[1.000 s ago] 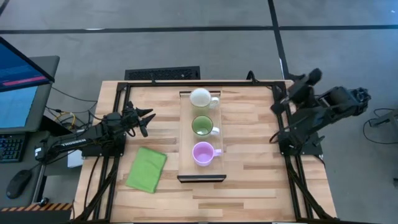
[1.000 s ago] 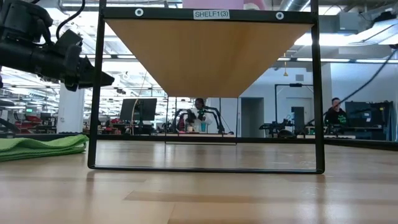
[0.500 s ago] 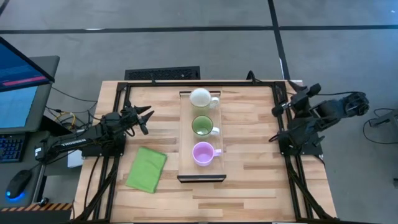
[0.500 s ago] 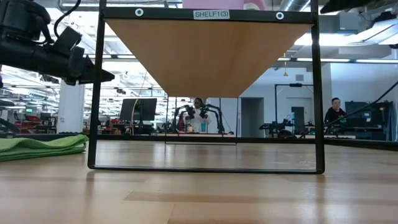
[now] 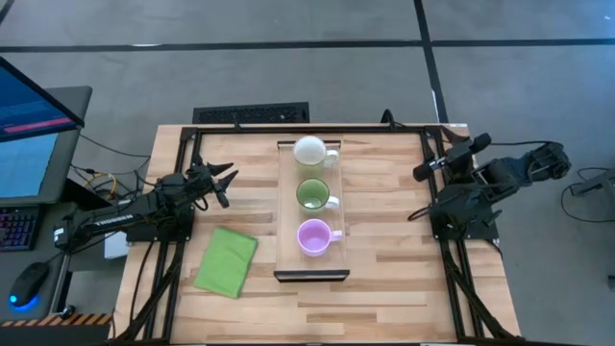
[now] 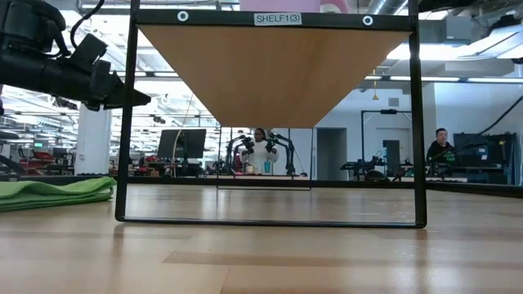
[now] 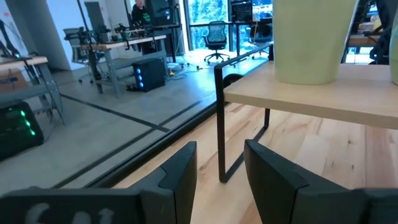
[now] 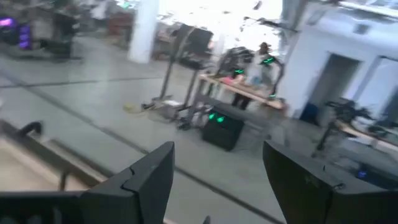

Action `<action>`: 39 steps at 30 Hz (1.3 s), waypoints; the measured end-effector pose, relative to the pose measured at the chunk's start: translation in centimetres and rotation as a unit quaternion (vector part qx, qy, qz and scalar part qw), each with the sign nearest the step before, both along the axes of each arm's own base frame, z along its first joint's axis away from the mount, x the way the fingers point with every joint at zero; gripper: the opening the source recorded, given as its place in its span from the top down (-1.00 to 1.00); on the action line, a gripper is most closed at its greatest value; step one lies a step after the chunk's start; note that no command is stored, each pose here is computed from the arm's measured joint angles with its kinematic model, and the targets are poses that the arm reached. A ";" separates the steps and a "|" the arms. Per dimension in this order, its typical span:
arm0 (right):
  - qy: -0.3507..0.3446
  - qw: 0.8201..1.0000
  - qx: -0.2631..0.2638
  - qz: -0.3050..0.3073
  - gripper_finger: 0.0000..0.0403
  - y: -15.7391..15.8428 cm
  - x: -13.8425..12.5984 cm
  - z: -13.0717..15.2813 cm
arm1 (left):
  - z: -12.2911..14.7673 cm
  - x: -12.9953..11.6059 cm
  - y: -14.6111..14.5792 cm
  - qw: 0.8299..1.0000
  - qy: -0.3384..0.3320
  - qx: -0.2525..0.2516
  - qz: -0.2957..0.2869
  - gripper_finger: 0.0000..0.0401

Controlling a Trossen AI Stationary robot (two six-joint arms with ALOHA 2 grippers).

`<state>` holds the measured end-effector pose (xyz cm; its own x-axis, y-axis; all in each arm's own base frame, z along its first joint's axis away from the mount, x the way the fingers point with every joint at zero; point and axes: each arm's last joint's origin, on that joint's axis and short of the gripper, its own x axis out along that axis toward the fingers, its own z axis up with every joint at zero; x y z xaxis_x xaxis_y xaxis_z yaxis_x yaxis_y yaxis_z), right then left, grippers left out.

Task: Stack small to large cups/mugs on shelf
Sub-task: Return to Home Position

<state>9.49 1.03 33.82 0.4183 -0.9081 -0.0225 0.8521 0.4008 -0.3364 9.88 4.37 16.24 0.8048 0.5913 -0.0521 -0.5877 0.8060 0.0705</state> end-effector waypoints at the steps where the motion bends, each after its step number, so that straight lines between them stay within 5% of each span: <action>1: -0.003 1.000 -0.008 -0.011 -0.33 0.0 0.3 0.0 | 0.0 0.0 0.0 1.000 0.002 0.004 0.000 0.37; 11: -0.013 0.981 -0.009 -0.194 -0.33 -3.4 2.4 -1.0 | 1.1 -0.1 0.3 0.998 -0.022 0.048 0.017 0.37; 19: -0.028 0.949 -0.008 -0.313 -0.33 -6.6 3.1 -2.1 | 2.5 -1.0 2.0 0.986 -0.029 0.102 0.132 0.37; 28: -0.050 0.925 -0.009 -0.375 -0.33 -8.5 3.1 -3.2 | 2.8 -2.4 4.6 0.978 -0.030 0.113 0.171 0.37; 39: -0.056 0.882 -0.014 -0.468 -0.33 -12.3 3.6 -5.1 | 2.3 -3.5 7.0 0.986 -0.027 0.090 0.141 0.37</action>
